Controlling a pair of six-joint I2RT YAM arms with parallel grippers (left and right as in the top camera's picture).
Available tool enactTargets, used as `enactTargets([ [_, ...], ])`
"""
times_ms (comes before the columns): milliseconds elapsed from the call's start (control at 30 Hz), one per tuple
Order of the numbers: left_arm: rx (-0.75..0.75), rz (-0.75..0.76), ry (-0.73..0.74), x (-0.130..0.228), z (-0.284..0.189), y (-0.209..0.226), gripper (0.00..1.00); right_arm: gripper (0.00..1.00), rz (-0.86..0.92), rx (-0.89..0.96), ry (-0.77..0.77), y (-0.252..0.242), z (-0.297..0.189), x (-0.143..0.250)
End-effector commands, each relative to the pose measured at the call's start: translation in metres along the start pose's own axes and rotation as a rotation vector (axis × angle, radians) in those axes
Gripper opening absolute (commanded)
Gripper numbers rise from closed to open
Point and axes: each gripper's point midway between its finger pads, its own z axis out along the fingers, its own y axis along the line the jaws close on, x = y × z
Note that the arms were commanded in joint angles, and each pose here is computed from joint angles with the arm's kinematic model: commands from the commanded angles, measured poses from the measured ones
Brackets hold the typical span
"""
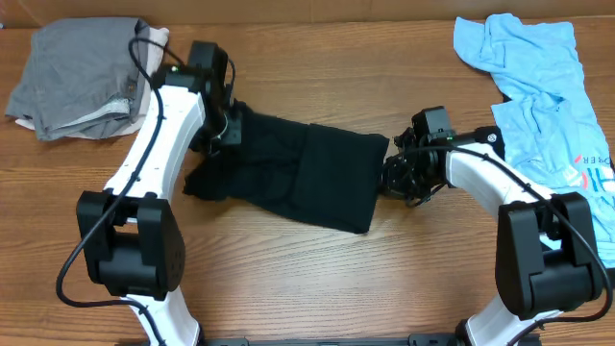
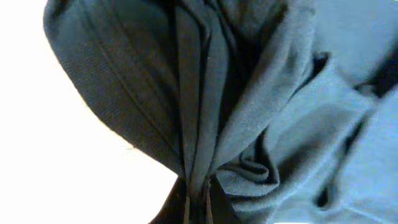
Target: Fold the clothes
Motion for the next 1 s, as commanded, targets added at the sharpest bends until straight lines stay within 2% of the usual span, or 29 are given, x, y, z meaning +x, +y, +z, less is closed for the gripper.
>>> enactTargets([
  [0,0.006,0.122,-0.083,-0.019,-0.031,-0.03,0.04,0.04,0.016,-0.029,0.015,0.005,0.005,0.006],
  [167,0.034,0.282,-0.132,-0.016,-0.048,-0.081,0.04,0.04,0.017,-0.029,0.016,0.005,0.005,0.006],
  [367,0.064,0.447,-0.155,0.004,-0.047,-0.144,0.04,0.04,0.016,-0.075,0.02,0.013,0.001,0.005],
  [500,0.082,0.513,-0.165,0.015,-0.044,-0.173,0.04,0.04,0.002,-0.096,-0.065,0.021,-0.025,-0.014],
  [633,0.093,0.559,-0.157,0.023,-0.032,-0.196,0.04,0.04,0.026,-0.128,-0.223,0.024,-0.093,-0.046],
  [800,0.101,0.616,-0.117,0.042,-0.014,-0.221,0.04,0.04,0.124,-0.14,-0.497,-0.003,-0.216,-0.077],
  [967,0.107,0.685,-0.098,0.06,0.003,-0.248,0.04,0.04,0.197,-0.126,-0.621,-0.03,-0.27,-0.078],
])
